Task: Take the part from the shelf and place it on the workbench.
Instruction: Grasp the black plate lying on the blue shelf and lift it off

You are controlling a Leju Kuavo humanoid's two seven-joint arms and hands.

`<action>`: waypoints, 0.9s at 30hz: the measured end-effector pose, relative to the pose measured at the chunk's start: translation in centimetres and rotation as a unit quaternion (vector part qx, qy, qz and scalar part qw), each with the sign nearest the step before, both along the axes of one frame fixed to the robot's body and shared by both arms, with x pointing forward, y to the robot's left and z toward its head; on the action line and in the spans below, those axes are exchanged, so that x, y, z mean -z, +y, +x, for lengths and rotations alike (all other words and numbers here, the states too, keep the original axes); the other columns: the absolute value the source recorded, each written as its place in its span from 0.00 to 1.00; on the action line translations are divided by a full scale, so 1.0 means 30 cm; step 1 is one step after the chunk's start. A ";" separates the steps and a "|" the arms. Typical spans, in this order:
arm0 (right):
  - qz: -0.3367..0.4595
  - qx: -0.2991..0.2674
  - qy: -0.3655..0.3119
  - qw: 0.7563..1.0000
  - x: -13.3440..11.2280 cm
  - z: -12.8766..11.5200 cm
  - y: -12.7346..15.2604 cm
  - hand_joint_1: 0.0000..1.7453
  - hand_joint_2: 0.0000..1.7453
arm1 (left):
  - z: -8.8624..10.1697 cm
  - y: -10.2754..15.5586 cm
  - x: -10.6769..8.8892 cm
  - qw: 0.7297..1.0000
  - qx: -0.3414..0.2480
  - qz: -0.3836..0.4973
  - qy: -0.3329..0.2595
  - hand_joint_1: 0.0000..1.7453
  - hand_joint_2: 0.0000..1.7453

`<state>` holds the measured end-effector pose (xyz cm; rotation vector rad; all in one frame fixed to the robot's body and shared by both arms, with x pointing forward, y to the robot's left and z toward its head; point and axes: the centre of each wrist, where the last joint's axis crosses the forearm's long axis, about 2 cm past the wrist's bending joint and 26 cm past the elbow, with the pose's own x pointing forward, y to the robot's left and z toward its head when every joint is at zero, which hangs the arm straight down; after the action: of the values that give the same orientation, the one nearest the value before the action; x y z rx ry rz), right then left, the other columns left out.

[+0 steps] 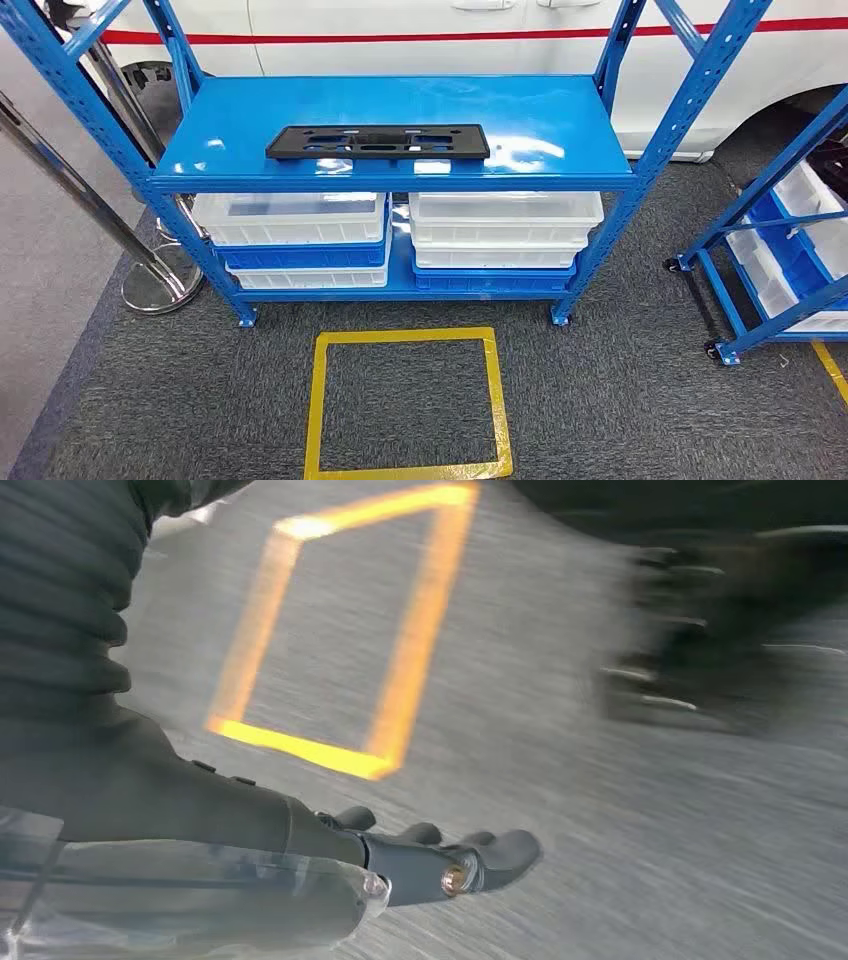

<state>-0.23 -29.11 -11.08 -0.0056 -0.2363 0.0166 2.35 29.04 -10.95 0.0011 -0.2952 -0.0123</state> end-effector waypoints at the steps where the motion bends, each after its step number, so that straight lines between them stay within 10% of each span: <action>1: -0.003 -0.002 -0.002 1.000 0.000 0.007 -0.001 0.00 1.00 | 0.001 0.001 0.000 1.000 0.002 0.001 -0.001 0.00 1.00; 8: -0.040 -0.033 -0.013 0.999 0.001 0.056 -0.012 0.00 1.00 | 0.033 -0.006 -0.002 0.999 0.044 0.018 -0.018 0.00 1.00; 11: -0.056 -0.042 -0.023 0.997 0.001 0.092 -0.013 0.00 0.25 | 0.045 -0.014 -0.002 0.998 0.062 0.023 -0.022 0.00 1.00; 12: -0.060 -0.044 -0.027 0.997 0.000 0.104 -0.011 0.00 0.25 | 0.048 -0.015 -0.001 0.997 0.067 0.025 -0.023 0.00 0.75; 15: -0.071 -0.049 -0.042 0.995 -0.003 0.143 -0.001 0.00 1.00 | 0.057 -0.023 -0.001 0.996 0.085 0.030 -0.026 0.00 0.00; 23: -0.097 -0.068 -0.128 0.985 -0.029 0.311 0.025 0.00 1.00 | 0.092 -0.049 -0.002 0.991 0.119 0.040 -0.051 0.00 0.00; 27: -0.106 -0.097 -0.204 0.969 -0.065 0.450 0.064 0.00 1.00 | 0.129 -0.075 -0.007 0.988 0.133 0.043 -0.068 0.00 1.00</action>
<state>13.26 -27.18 -9.12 -0.2002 -0.6454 0.2368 6.23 26.80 -10.72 0.0478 -0.4288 -0.2905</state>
